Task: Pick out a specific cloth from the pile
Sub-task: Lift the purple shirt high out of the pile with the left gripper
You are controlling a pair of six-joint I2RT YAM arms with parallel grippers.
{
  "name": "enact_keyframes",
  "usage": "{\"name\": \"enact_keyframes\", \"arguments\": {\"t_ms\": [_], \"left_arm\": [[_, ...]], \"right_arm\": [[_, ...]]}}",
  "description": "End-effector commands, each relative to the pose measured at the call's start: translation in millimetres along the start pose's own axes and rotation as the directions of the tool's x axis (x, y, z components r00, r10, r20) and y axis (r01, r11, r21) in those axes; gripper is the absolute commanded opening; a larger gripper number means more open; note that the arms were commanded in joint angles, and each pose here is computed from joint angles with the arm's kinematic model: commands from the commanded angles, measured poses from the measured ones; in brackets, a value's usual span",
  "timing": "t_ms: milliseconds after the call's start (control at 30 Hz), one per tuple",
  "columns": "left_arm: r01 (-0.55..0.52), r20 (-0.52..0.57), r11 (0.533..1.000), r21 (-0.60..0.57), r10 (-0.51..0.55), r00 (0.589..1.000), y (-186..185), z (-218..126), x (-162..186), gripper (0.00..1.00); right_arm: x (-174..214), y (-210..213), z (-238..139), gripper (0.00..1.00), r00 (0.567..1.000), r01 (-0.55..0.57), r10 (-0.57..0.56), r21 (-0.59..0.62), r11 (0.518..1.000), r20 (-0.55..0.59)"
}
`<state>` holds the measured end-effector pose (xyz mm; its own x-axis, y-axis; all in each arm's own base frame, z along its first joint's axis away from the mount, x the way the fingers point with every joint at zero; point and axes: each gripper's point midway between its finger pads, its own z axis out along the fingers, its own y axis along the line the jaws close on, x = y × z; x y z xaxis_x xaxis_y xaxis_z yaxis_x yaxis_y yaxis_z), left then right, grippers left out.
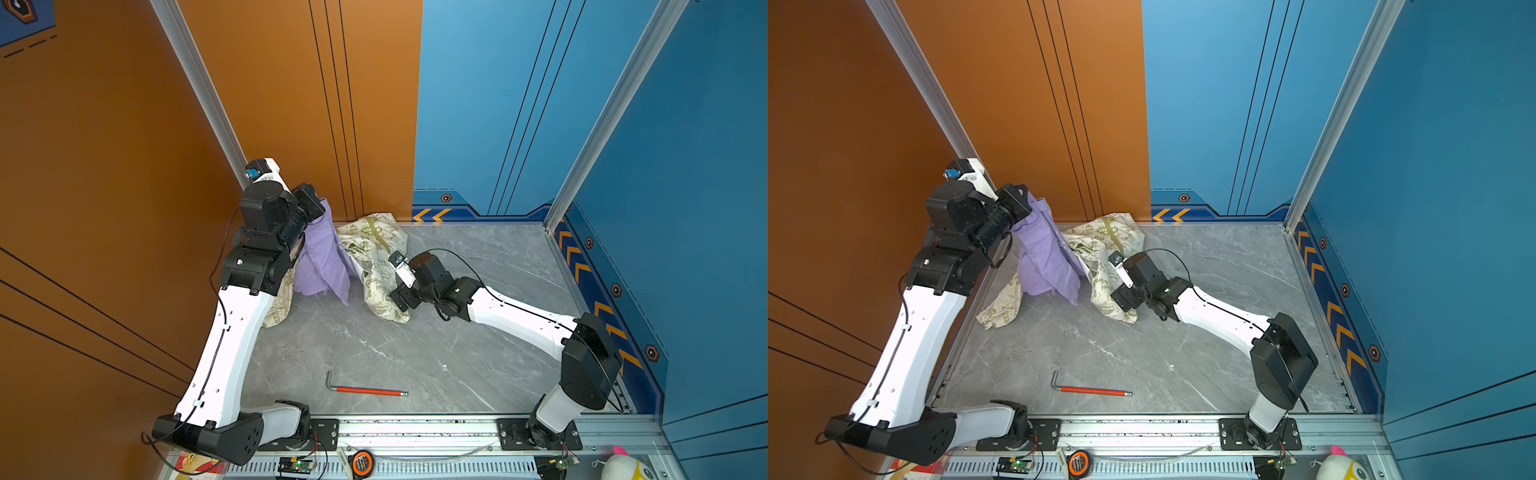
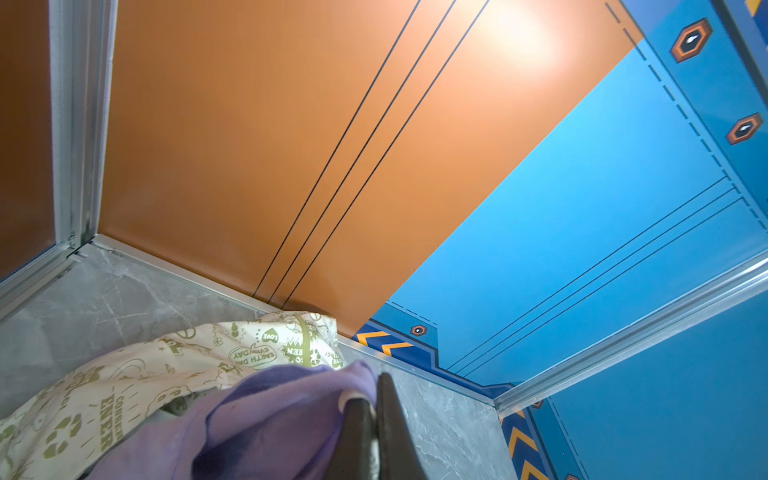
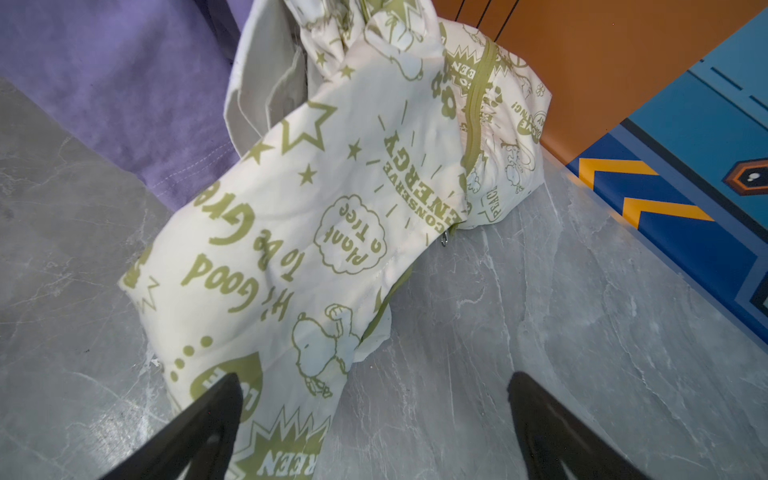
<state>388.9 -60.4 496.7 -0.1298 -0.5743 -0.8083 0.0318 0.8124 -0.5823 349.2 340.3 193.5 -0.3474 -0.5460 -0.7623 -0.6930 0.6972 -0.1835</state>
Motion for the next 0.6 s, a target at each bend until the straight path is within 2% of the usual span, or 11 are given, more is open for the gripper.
{"name": "enact_keyframes", "arguments": {"t_ms": [0,167,300,467,567], "left_arm": [[-0.011,0.170,0.981,0.192,-0.022,0.985,-50.4,-22.0,-56.4,0.00],[-0.080,0.232,0.940,0.330,0.001,0.973,-89.5,-33.2,-84.2,0.00],[-0.129,0.264,0.914,0.385,0.025,0.964,-110.2,-36.7,-101.5,0.00],[-0.108,0.287,0.890,0.443,-0.026,0.958,-122.7,-35.0,-116.8,0.00],[-0.072,0.259,0.871,0.486,-0.065,0.964,-130.1,-24.7,-116.6,0.00]], "right_arm": [[-11.1,-5.8,-0.2,1.00,1.000,0.012,-0.012,0.027,1.000,0.021],[-16.0,-10.7,-0.9,1.00,1.000,0.007,-0.008,0.040,0.999,0.030],[-21.0,-17.2,0.0,1.00,0.999,0.014,-0.017,0.062,0.998,0.036],[-26.6,-26.1,-4.2,1.00,0.999,0.009,-0.014,0.095,0.995,0.048],[-28.5,-35.8,-8.8,1.00,0.998,-0.001,-0.006,0.125,0.992,0.055]]}}
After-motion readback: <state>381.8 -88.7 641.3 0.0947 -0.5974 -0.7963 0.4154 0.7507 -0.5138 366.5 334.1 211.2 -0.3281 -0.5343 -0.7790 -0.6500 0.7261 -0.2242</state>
